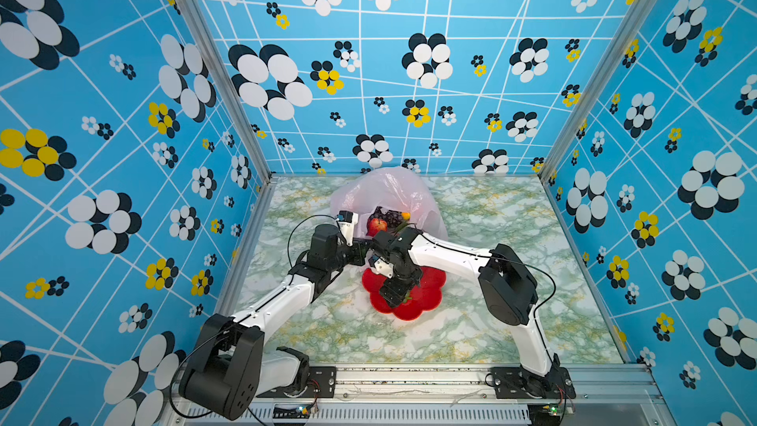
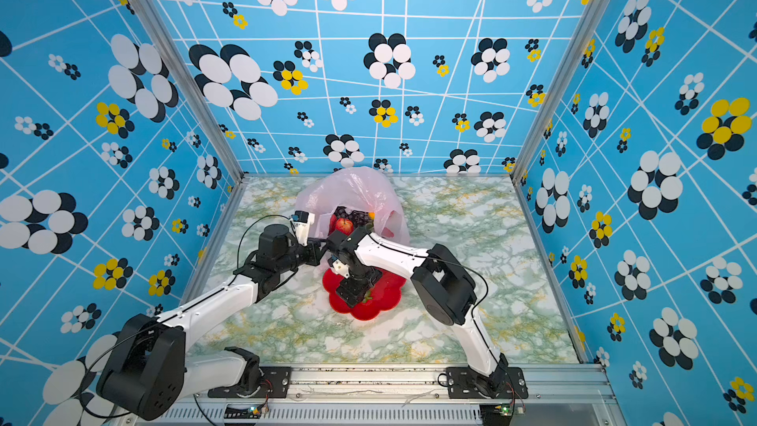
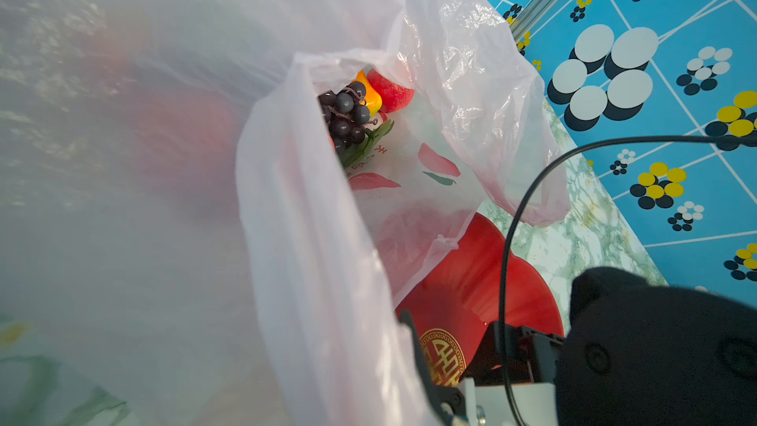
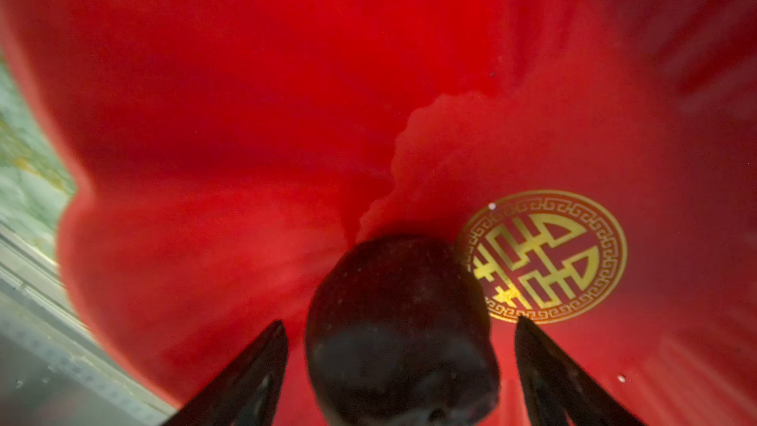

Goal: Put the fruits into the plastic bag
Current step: 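Lower the right gripper and close it on the brown fruit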

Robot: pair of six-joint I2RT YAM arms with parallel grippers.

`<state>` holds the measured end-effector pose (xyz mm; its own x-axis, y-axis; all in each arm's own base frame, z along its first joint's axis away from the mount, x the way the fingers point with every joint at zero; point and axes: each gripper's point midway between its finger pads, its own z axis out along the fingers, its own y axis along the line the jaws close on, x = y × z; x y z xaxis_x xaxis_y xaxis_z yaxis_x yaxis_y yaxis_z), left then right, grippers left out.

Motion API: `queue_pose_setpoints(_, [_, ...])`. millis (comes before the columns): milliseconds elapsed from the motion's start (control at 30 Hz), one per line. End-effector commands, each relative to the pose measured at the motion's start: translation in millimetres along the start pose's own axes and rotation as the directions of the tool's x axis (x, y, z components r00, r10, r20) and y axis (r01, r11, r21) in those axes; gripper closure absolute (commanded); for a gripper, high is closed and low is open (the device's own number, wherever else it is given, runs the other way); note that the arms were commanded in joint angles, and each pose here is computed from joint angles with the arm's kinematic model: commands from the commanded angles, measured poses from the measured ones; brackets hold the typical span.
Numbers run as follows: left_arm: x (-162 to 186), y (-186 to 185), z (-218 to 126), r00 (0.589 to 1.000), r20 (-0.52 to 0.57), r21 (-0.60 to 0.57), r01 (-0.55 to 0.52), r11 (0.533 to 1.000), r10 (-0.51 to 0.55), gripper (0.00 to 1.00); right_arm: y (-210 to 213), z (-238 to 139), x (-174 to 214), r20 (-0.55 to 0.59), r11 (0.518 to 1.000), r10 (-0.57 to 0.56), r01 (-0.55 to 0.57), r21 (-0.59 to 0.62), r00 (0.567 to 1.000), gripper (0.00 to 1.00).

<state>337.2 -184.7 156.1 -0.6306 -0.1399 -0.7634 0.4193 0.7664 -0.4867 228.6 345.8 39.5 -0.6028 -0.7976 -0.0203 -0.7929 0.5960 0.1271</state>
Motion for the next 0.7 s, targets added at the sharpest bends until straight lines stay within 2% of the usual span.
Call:
queue_pose_setpoints(0, [-1, -1, 2, 1.0, -0.002, -0.004, -0.012, 1.0, 0.012, 1.0, -3, 8, -9, 0.02, 0.999, 0.035, -0.036, 0.03, 0.999, 0.15])
queue_pose_setpoints(167, [-2, -1, 1, 1.0, 0.005, -0.004, -0.012, 1.0, 0.012, 1.0, -6, 8, -11, 0.035, 0.997, 0.06, -0.061, 0.044, 0.998, 0.19])
queue_pose_setpoints(333, [-1, 0, 1, 1.0, 0.002, -0.006, -0.012, 1.0, 0.012, 1.0, -10, 7, -10, 0.045, 0.995, 0.087, -0.089, 0.048, 0.995, 0.29])
queue_pose_setpoints(500, [-1, 3, 3, 1.0, -0.008, -0.019, 0.001, 1.0, -0.001, 1.0, -16, 7, -11, 0.057, 0.99, 0.133, -0.135, 0.03, 0.989, 0.46])
queue_pose_setpoints(667, [0, 3, 2, 1.0, -0.007, -0.018, 0.003, 1.0, -0.003, 1.0, -25, -1, -15, 0.097, 0.983, 0.179, -0.181, 0.014, 0.979, 0.47])
